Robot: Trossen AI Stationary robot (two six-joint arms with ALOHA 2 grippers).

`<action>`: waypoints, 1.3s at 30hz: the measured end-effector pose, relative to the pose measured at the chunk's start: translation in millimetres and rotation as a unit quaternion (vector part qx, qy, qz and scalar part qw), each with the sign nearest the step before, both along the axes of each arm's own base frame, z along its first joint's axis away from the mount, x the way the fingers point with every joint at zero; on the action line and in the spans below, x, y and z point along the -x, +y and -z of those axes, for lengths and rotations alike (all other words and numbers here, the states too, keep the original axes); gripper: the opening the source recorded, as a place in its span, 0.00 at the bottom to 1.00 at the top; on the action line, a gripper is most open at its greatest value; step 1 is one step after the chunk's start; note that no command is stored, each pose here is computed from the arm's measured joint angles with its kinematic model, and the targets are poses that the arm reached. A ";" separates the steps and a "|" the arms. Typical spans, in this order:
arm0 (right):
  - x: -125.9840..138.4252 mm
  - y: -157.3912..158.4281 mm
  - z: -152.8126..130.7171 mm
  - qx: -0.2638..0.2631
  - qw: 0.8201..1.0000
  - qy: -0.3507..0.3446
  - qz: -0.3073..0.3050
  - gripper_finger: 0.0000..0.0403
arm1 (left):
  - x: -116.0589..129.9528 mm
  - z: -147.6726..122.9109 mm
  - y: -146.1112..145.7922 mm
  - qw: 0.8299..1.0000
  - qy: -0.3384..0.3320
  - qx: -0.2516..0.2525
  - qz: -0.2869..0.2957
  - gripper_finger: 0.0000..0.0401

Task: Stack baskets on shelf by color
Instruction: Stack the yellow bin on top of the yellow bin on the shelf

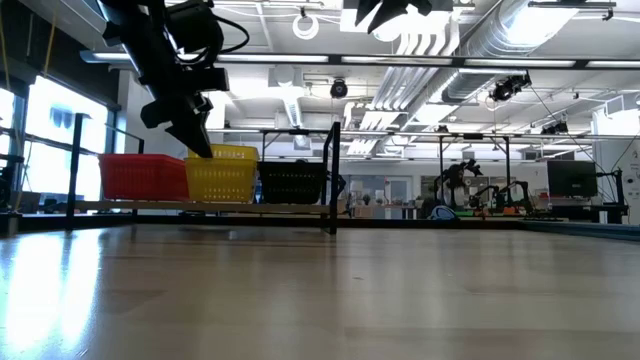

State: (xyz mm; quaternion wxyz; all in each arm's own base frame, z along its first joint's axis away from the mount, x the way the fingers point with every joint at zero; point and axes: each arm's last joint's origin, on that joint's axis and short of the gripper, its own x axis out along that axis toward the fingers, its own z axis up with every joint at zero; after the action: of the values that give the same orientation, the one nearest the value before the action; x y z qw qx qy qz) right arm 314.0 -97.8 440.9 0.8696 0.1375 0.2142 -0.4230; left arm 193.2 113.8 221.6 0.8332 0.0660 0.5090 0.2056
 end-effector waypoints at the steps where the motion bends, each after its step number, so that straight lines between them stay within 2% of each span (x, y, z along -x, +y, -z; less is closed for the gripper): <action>1: 0.1 0.0 0.2 0.000 1.000 0.001 0.000 0.31 | 0.0 0.1 0.1 1.000 0.001 -0.001 0.000 0.03; 7: 0.1 0.0 0.2 0.000 1.000 0.001 0.000 0.31 | 0.0 0.0 0.1 1.000 0.001 -0.002 -0.002 0.10; 15: 0.1 0.0 0.2 0.000 1.000 0.001 0.000 0.31 | 1.0 -0.6 1.0 1.000 0.012 -0.017 -0.015 0.25; 22: 0.1 0.0 0.2 -0.003 1.000 -0.003 0.003 0.31 | -1.6 -15.4 3.7 0.999 0.011 -0.034 -0.025 0.35; 30: 0.3 0.1 0.4 -0.004 1.000 -0.001 0.003 0.31 | -1.7 -24.1 2.1 1.000 0.009 -0.008 -0.014 0.38; 34: 0.3 0.1 0.4 -0.004 1.000 -0.001 0.003 0.31 | -6.4 -31.4 1.8 1.000 -0.029 0.012 -0.004 0.38; 39: 0.3 0.1 0.4 -0.004 1.000 -0.001 0.003 0.31 | -15.2 -27.3 0.4 0.999 -0.029 0.009 0.011 0.38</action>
State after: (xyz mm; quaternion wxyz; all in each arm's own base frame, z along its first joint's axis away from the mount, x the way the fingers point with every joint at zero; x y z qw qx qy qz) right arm 313.7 -97.7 440.5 0.8681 0.1419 0.2142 -0.4246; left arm 208.4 114.2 248.9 0.8506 0.0584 0.4852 0.1938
